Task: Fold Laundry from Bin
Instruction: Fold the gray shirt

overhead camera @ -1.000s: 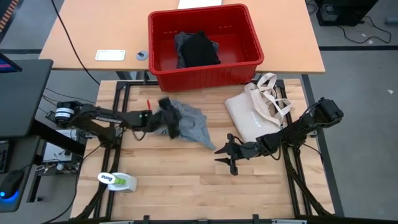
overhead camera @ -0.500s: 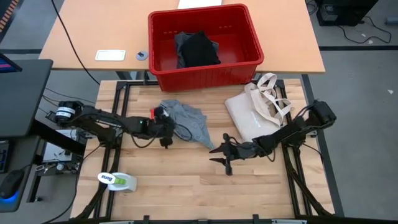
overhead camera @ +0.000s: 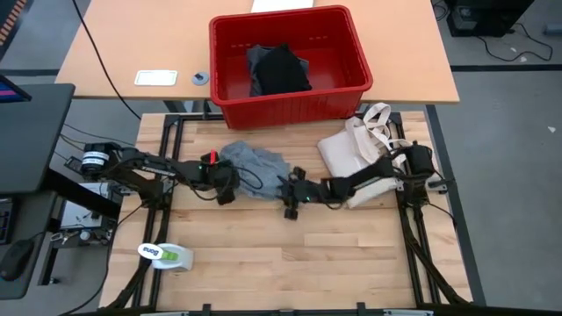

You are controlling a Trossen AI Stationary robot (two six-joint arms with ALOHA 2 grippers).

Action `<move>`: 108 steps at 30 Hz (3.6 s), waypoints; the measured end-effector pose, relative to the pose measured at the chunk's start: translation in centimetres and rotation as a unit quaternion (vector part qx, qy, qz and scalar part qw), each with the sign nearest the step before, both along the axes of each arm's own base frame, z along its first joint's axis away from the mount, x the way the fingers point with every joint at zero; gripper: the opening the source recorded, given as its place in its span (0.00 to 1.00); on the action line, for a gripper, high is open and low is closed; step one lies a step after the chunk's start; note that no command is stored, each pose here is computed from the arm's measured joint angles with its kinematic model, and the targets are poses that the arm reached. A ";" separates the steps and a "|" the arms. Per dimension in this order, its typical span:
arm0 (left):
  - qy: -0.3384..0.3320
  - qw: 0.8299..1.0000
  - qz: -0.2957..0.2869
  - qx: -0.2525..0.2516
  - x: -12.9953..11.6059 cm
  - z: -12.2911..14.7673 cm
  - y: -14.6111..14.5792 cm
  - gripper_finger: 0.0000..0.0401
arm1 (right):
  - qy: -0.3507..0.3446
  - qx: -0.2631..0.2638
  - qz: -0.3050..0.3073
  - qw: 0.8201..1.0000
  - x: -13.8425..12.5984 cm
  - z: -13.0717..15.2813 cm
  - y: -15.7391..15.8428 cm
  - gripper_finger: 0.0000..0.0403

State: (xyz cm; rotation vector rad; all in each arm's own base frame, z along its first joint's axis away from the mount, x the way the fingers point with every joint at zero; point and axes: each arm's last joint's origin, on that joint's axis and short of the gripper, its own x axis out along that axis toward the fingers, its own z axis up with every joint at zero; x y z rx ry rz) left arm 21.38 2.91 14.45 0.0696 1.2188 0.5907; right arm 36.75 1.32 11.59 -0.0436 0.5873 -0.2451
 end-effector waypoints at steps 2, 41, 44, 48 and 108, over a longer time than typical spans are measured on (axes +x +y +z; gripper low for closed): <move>0.006 1.000 0.005 0.002 -0.3 -0.4 -0.3 0.45 | 0.006 -0.003 -0.035 0.999 0.1 0.0 -1.4 0.38; -0.271 0.928 -0.249 -0.059 3.0 2.1 -11.1 0.45 | 0.032 0.051 0.229 0.972 -2.1 2.7 7.4 0.38; -0.281 0.936 -0.208 -0.051 3.1 2.1 -10.7 0.45 | 0.033 0.068 0.221 0.972 -2.5 2.4 7.7 0.38; -0.289 0.946 -0.129 -0.067 3.3 1.9 -9.3 0.45 | 0.043 0.072 0.169 0.982 -3.0 1.5 6.7 0.38; -0.331 0.872 -0.173 0.316 4.3 6.8 -10.5 0.45 | 0.187 0.196 0.365 0.890 4.4 -1.0 5.7 0.38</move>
